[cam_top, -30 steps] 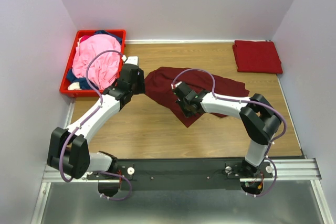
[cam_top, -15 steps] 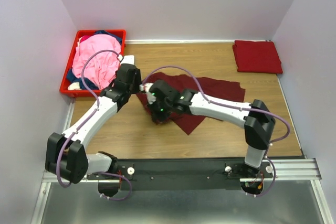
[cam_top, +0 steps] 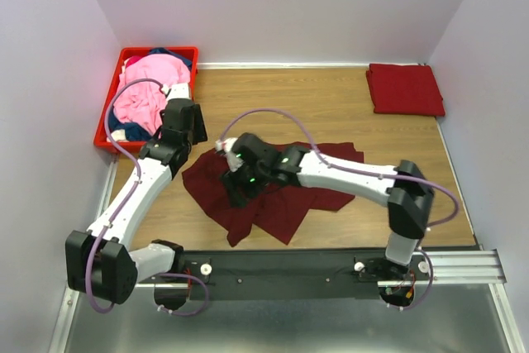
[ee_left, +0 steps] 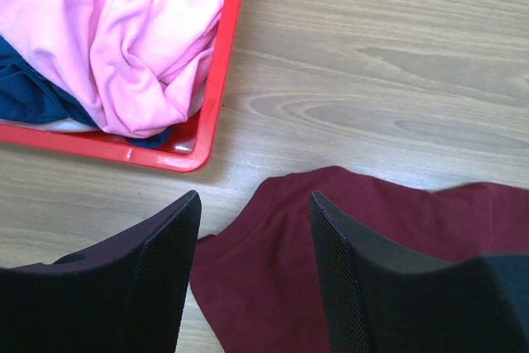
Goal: Fold and stack the t-shirts
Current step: Flatten the tshirt out
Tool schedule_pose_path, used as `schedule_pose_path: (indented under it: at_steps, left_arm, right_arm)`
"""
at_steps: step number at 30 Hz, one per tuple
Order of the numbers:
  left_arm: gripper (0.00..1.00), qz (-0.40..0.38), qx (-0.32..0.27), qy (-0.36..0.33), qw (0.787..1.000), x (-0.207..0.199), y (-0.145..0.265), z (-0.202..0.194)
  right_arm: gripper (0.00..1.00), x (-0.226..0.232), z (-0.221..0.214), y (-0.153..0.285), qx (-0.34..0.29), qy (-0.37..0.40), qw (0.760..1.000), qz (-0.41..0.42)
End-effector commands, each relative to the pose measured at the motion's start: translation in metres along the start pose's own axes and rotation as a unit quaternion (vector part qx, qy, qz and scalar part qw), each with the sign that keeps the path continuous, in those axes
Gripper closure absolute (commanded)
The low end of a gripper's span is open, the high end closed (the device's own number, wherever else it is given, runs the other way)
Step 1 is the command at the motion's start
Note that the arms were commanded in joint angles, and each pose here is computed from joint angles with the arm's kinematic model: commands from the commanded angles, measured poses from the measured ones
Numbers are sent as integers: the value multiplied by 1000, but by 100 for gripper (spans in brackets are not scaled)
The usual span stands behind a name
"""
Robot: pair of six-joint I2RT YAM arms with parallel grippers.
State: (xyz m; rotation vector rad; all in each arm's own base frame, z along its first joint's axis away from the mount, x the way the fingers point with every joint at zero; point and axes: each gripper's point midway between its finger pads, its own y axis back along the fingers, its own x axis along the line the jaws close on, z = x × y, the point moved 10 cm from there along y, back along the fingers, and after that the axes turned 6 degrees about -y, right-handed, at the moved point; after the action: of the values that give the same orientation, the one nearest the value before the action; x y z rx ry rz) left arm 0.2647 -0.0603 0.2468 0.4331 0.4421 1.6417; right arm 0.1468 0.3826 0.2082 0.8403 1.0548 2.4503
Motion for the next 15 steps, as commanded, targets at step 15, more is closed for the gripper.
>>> schedule_pose_path:
  at_steps: [15]
  left_arm:
    - [40,-146,100,59,982,-60,-26,-63]
  right_arm:
    - [29,-271,-103,133,-132,-433,797,-399]
